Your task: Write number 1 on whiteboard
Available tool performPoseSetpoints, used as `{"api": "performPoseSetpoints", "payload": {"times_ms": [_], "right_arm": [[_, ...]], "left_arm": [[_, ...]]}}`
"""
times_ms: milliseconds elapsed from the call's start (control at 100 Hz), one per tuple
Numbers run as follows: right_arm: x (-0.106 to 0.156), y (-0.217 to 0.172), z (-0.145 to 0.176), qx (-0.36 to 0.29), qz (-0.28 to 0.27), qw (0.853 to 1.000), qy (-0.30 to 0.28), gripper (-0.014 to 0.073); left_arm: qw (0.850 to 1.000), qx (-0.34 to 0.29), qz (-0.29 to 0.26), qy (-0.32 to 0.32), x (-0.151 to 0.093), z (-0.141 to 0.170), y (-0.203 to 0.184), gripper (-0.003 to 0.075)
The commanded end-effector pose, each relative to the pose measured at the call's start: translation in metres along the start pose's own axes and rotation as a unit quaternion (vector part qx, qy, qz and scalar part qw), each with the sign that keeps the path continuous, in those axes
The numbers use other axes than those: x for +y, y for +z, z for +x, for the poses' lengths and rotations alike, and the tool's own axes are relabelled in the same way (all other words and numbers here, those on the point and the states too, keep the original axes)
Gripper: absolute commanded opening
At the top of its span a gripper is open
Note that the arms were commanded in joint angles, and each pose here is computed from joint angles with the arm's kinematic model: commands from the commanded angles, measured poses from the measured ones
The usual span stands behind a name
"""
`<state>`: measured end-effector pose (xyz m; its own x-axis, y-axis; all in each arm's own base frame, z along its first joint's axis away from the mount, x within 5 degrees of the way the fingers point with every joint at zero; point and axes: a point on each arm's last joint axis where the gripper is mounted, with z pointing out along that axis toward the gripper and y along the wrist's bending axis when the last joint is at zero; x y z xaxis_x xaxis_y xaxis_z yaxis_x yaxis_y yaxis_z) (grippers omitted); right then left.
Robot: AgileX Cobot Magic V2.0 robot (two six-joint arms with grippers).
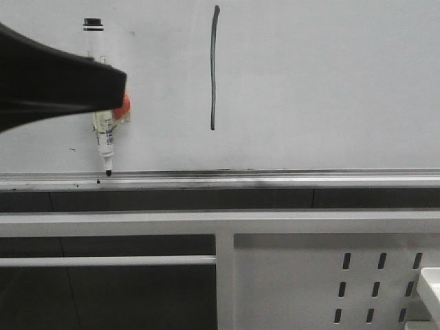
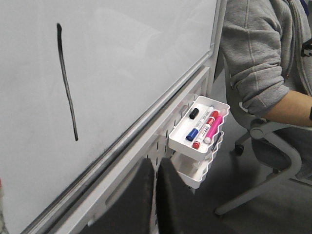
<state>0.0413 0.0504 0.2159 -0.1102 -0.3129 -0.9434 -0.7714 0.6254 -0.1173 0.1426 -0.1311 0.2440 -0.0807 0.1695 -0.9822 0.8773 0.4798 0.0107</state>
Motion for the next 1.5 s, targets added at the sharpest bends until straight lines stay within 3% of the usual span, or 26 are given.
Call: {"api": "performPoseSetpoints", "payload": {"times_ms": [0,170,230,370,500,640,780,930,1070,1180,1340,1420,1490], "right_arm": [[-0.004,-0.003,-0.014,-0.044,0.019,0.999,0.007,-0.0056],[-0.004,-0.003,-0.014,-0.044,0.019,0.999,0.007,-0.0056],[-0.004,-0.003,-0.014,-0.044,0.019,0.999,0.007,-0.0056],[-0.004,-0.003,-0.014,-0.044,0.019,0.999,0.007,-0.0056],[-0.004,-0.003,-0.014,-0.044,0.019,0.999,0.007,-0.0056],[-0.004,-0.003,-0.014,-0.044,0.019,0.999,0.007,-0.0056],[-0.004,-0.003,-0.014,-0.044,0.019,0.999,0.007,-0.0056],[-0.004,-0.003,-0.014,-0.044,0.019,0.999,0.007,-0.0056],[-0.004,-0.003,-0.014,-0.044,0.019,0.999,0.007,-0.0056],[-0.004,-0.003,-0.014,-0.044,0.019,0.999,0.007,-0.0056],[-0.004,-0.003,-0.014,-0.043,0.018,0.999,0.007,-0.0056],[-0.004,-0.003,-0.014,-0.043,0.018,0.999,0.007,-0.0056],[-0.004,-0.003,-0.014,-0.043,0.018,0.999,0.007,-0.0056]], "left_arm": [[1.000,-0.029,-0.009,-0.004,-0.004,-0.021,-0.012,-0.0020],[0.997,-0.067,0.030,-0.040,-0.026,-0.032,-0.038,-0.0020],[0.997,-0.064,0.043,0.002,-0.033,-0.031,-0.045,-0.0020],[0.996,-0.079,0.039,0.032,-0.039,-0.036,-0.055,-0.0020],[0.995,-0.092,-0.044,0.003,-0.029,-0.039,-0.063,-0.0020],[0.976,-0.134,-0.152,-0.077,-0.018,-0.045,-0.085,-0.0020],[0.954,-0.176,-0.240,-0.022,-0.024,-0.047,-0.121,-0.0020],[0.916,-0.225,-0.326,0.062,-0.039,-0.040,-0.155,-0.0020],[0.893,-0.250,-0.364,0.081,-0.048,-0.028,-0.165,-0.0020],[0.891,-0.263,-0.365,0.058,-0.048,-0.024,-0.164,-0.0020],[0.895,-0.286,-0.342,-0.027,-0.044,-0.010,-0.157,-0.0020],[0.886,-0.307,-0.340,-0.070,-0.040,-0.005,-0.157,-0.0020],[0.878,-0.319,-0.352,-0.053,-0.039,-0.006,-0.159,-0.0020]]}}
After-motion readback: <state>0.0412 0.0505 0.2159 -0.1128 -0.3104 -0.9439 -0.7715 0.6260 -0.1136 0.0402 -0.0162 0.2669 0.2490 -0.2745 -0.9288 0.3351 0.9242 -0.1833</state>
